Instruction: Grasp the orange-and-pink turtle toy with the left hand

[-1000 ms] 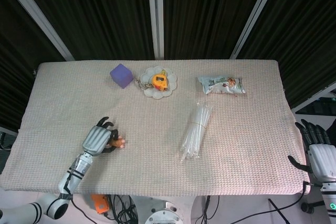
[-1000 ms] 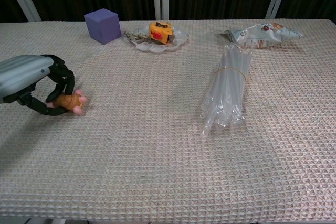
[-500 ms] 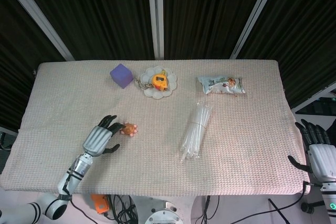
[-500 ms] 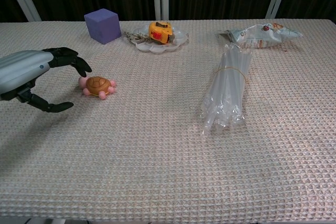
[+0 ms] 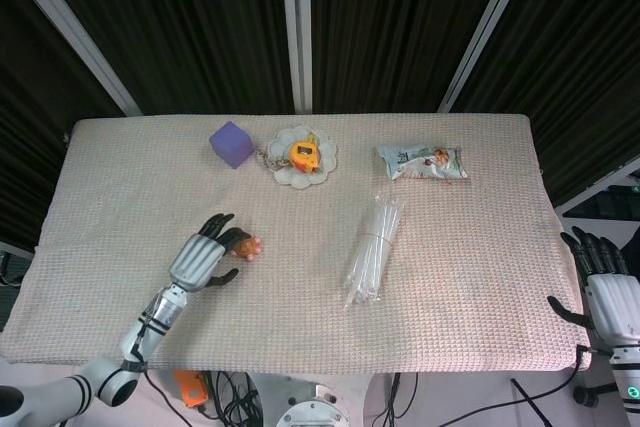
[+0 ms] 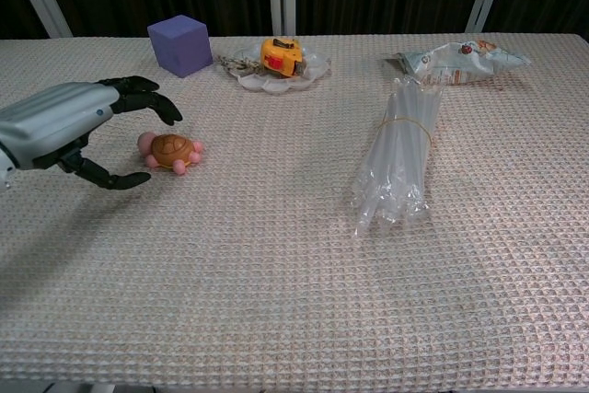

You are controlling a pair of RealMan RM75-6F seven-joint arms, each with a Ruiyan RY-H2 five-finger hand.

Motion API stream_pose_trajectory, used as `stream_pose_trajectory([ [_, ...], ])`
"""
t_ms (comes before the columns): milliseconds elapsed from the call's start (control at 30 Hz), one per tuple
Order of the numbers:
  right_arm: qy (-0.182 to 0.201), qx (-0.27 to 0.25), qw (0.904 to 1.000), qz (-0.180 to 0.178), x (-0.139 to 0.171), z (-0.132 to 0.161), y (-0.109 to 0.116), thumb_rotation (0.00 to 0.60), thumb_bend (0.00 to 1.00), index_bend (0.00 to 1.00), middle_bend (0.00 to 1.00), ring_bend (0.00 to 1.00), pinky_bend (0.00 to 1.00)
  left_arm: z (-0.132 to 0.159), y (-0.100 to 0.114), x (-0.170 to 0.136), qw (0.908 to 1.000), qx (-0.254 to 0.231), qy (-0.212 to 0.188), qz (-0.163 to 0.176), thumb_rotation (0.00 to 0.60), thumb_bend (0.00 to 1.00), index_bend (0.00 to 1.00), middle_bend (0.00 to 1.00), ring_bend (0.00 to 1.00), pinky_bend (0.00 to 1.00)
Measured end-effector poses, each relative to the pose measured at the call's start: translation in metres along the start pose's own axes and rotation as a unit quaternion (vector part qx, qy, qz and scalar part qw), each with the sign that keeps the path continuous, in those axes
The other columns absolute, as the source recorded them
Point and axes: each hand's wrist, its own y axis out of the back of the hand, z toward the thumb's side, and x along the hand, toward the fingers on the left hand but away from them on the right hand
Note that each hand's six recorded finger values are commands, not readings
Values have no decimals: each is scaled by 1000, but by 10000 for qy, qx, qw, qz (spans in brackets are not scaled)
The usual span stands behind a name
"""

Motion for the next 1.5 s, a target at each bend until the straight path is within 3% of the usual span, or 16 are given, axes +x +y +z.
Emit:
stream_pose_trajectory([
  [200, -33, 0, 10000, 5, -1, -3, 1, 600, 129, 0, 0, 0, 0, -3, -4, 16, 9995, 244, 55, -174, 600, 309, 313, 265, 31, 103],
  [600, -38, -16, 10000, 24, -2, -4, -1, 600, 129, 0, 0, 0, 0, -5, -14, 20, 9987, 305, 146, -371, 600, 340, 468, 443, 45, 106],
  [733, -49, -16, 10000, 16, -2, -5, 0, 600, 129, 0, 0, 0, 0, -6, -14, 20, 9989, 311, 162, -309, 600, 355, 585, 572, 152, 121],
  [867, -52, -15, 10000, 26, -1, -5, -1, 600, 129, 0, 0, 0, 0, -6, -11, 20, 9993, 313, 178, -135, 600, 410, 752, 744, 326, 169],
  [1000, -50, -13, 10000, 24, -1, -5, -2, 600, 129, 0, 0, 0, 0, -7, -11, 20, 9992, 359, 173, 25, 600, 419, 810, 838, 426, 189],
  [1133, -55, -11, 10000, 12, -1, -5, -1, 600, 130, 0, 0, 0, 0, -6, -14, 19, 9991, 382, 160, 14, 600, 419, 822, 877, 456, 202],
  [1233, -66, -13, 10000, 2, -1, -5, -1, 600, 130, 0, 0, 0, 0, -6, -13, 18, 9993, 341, 161, 32, 600, 418, 819, 872, 449, 201],
  [1300, -68, -13, 10000, -7, -1, -5, 0, 600, 130, 0, 0, 0, 0, -6, -12, 18, 9994, 304, 158, 30, 600, 395, 763, 802, 405, 191],
  [1467, -71, -17, 10000, -15, -1, -6, 1, 600, 135, 0, 0, 0, 0, -6, -12, 13, 9994, 257, 101, -192, 600, 250, 303, 344, 110, 111],
  [1500, -72, -17, 10000, -12, -1, -6, 0, 600, 135, 0, 0, 0, 0, -6, -11, 12, 9994, 229, 81, -252, 600, 235, 254, 289, 79, 103],
])
